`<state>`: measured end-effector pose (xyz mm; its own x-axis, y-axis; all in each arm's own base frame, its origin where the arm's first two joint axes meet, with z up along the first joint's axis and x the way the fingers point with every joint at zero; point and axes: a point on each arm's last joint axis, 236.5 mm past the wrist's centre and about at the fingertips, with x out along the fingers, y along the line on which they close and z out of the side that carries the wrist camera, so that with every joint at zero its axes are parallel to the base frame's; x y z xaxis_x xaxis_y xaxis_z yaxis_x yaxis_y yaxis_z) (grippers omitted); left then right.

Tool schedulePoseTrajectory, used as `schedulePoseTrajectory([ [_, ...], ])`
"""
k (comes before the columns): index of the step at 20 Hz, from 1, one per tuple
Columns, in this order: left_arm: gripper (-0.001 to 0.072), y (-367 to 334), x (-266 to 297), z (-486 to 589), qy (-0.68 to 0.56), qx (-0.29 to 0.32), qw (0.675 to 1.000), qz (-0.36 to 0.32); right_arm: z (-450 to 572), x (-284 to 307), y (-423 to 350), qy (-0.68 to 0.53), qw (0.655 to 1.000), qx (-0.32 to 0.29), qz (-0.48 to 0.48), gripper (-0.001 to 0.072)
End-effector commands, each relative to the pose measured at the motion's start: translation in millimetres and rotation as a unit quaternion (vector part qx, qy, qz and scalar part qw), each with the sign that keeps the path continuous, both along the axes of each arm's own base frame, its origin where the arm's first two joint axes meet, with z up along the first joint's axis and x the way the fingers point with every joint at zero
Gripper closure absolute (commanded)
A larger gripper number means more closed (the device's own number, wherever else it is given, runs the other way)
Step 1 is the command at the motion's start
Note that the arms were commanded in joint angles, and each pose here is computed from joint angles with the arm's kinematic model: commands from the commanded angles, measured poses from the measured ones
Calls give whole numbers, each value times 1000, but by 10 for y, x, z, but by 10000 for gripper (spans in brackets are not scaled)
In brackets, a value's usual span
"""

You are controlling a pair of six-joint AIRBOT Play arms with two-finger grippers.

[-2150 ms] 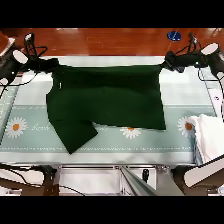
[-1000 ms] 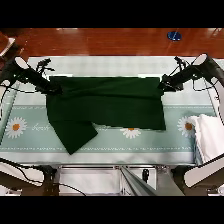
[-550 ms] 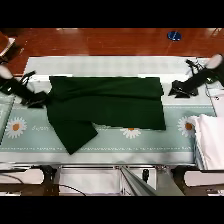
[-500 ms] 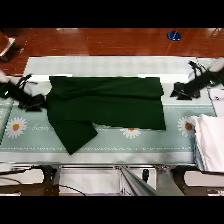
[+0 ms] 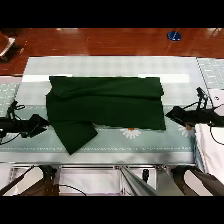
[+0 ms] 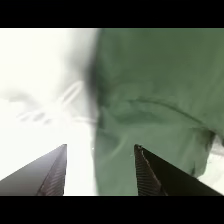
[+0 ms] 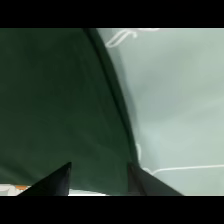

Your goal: Fold the shirts.

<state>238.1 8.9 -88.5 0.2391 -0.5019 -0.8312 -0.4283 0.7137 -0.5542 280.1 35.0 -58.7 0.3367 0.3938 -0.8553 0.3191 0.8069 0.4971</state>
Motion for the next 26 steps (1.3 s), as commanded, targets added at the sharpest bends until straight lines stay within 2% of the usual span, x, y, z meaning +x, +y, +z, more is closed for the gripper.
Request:
schedulePoseTrajectory([
  [1,197,-343,-22,-66,-10,-27,999,-26,3,-48,92,-9,1000,21,-9,304],
  [5,198,-604,-87,-179,7,-29,997,-76,12,-11,79,-16,1000,20,-15,304],
  [7,199,-649,-23,-200,1,-29,997,-72,22,-2,89,-17,999,24,-17,304],
  [8,236,-678,16,-192,-4,-32,997,-69,23,-5,89,-16,999,24,-17,304],
  [10,677,-717,21,-176,-7,-35,997,-75,-9,-56,4,-5,1000,17,-21,304],
  [15,689,-759,-3,-126,-10,-43,995,-95,-304,-671,-397,121,991,-51,-18,304],
  [20,689,-756,0,-130,-10,-42,995,-94,-374,-815,-103,134,991,5,4,304],
  [26,689,-732,29,-142,-14,-36,995,-90,-483,-338,161,99,990,96,-39,304],
])
